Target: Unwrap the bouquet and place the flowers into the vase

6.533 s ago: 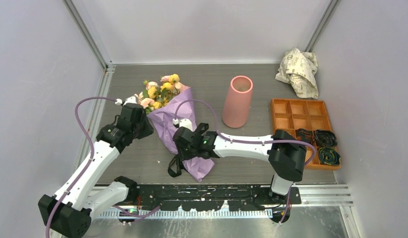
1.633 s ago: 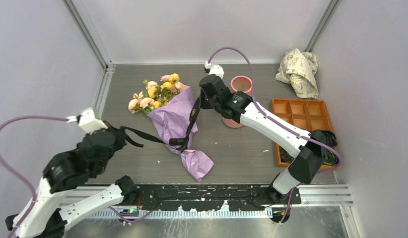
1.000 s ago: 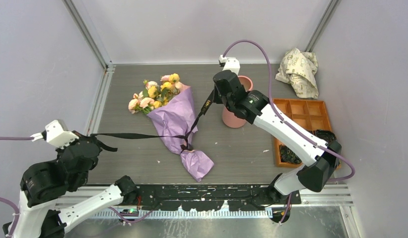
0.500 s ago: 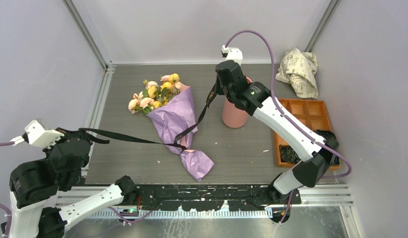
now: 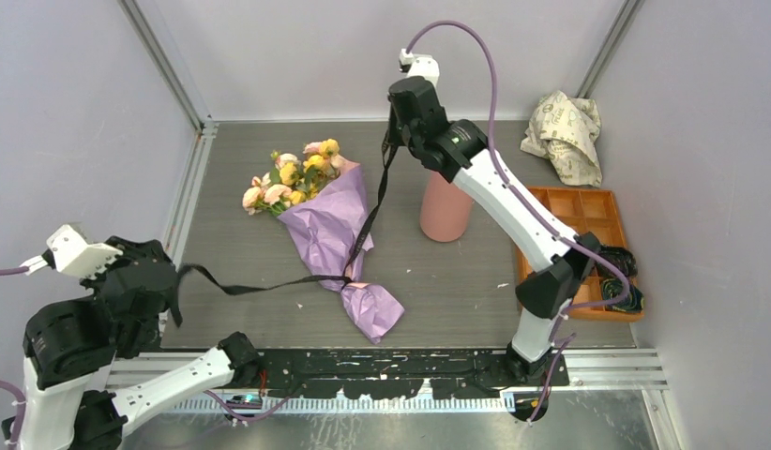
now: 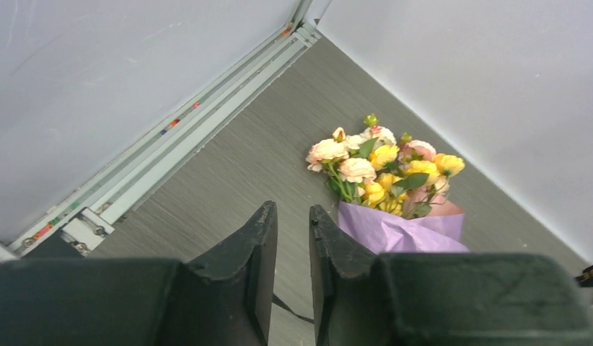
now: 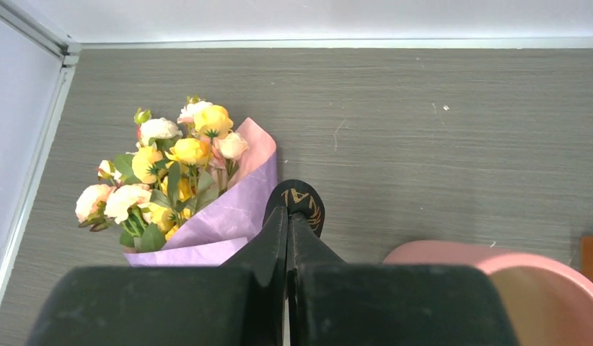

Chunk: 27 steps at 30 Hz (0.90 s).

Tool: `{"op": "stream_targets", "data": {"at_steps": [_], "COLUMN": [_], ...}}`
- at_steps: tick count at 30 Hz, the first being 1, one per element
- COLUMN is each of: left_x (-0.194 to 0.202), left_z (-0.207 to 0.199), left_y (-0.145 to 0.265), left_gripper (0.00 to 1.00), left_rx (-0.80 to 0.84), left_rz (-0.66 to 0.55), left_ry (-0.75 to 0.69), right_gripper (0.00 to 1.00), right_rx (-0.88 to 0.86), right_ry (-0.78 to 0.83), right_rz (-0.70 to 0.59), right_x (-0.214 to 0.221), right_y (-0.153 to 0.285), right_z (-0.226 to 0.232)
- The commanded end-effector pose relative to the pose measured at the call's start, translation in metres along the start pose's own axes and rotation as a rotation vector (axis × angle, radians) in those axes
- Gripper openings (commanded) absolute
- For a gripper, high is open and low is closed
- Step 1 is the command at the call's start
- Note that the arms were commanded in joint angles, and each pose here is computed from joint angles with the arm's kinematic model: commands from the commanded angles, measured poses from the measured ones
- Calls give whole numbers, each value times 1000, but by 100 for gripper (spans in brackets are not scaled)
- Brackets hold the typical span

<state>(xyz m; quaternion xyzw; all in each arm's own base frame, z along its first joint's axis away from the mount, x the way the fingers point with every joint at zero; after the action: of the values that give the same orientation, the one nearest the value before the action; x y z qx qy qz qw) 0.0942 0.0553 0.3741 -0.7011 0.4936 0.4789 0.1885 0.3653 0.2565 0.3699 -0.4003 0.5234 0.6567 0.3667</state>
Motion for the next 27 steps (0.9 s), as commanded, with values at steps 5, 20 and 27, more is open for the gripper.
{"op": "stream_targets", "data": {"at_steps": [5, 20, 27], "left_x": [26, 220, 303], "left_z": [-12, -119, -113], "left_y": [-9, -35, -68], "left_gripper": [35, 27, 11], "left_rx": [19, 227, 162], "left_rz": [23, 506, 711], "left_ry": [-217, -420, -418], "right_gripper": [12, 62, 59], "right_rx": [-46, -266, -330], "right_ry": [15, -86, -7], "right_rz": [-28, 88, 294], "right_x": [-31, 46, 155], "right_y": [-36, 35, 74], "right_z": [22, 11, 29]}}
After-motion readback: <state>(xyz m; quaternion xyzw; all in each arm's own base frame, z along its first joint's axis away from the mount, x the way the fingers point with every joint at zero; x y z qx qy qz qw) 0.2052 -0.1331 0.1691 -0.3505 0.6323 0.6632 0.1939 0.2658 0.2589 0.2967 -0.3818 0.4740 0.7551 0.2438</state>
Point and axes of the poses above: each gripper's point midway between its finger pads, its own y axis back along the fingers, its own z axis along the line the jaws close on, x = y × z, the point moved 5 cm from there along y, back along the fingers, and after that the axes turned 3 degrees about y, right-handed, at the moved point
